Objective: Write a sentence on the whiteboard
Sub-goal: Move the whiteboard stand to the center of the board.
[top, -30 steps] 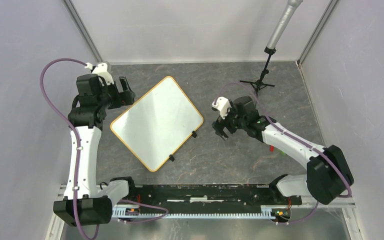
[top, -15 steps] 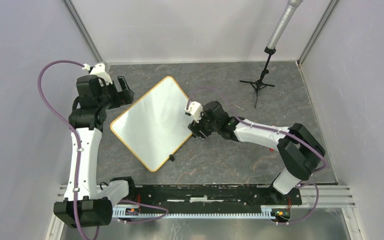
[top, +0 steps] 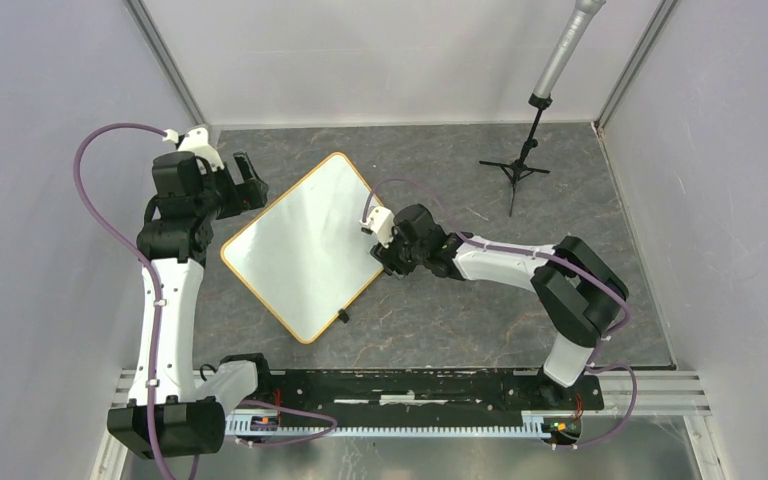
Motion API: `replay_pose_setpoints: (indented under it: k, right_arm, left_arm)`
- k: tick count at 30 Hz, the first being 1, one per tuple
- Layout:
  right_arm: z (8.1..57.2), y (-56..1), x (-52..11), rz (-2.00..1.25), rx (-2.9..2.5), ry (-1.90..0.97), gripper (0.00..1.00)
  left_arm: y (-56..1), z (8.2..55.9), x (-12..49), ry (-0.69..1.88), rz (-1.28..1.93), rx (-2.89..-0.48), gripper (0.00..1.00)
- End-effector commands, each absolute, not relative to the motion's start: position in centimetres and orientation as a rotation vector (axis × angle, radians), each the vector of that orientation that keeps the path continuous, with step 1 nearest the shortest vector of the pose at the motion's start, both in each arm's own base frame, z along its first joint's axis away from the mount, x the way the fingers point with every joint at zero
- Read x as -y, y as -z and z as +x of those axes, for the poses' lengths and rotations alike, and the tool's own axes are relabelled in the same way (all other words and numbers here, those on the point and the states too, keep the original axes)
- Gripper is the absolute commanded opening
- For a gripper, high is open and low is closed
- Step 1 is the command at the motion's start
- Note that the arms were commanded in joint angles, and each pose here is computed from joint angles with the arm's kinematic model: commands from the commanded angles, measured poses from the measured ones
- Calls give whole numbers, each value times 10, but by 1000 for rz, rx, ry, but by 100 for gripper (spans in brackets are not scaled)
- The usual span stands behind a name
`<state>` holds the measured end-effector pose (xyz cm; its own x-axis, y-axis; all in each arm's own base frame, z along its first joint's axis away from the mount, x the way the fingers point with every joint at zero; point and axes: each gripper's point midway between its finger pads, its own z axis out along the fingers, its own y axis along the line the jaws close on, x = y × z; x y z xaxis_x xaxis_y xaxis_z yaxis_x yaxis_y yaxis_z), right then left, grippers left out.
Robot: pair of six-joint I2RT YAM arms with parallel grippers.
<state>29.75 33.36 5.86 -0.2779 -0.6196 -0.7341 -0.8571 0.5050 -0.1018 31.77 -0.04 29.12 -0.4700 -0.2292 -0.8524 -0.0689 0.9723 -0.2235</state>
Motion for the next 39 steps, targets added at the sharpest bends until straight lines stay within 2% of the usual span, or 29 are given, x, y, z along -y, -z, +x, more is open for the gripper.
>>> replay_pose_setpoints:
  k: [1,12,19,24,30,34,39]
  right_arm:
    - [291,-55,-341,-1196,-2015,-438,54]
    - [283,-25,-334,-1177,-2103,-435,53]
    - [286,-28,-336,-1150,-2105,-432,50]
    - [286,-25,-337,-1142,-2115,-438,44]
    - [289,-27,-328,-1118,-2132,-440,23]
    - [283,-27,-314,-1112,-2152,-440,0]
    - [264,-17,-284,-1088,-2212,-450,0]
  left_arm:
    - [-307,321,0,209,-252,-1983,100]
    - [-305,319,4,228,-254,-2036,100]
    - [-300,318,-7,164,-295,-2058,100]
    - [-301,319,-13,130,-311,-2053,100]
    - [-296,325,-1,211,-302,-2080,100]
    - [-289,328,0,223,-308,-2101,100]
    - [-289,329,3,240,-304,-2101,100]
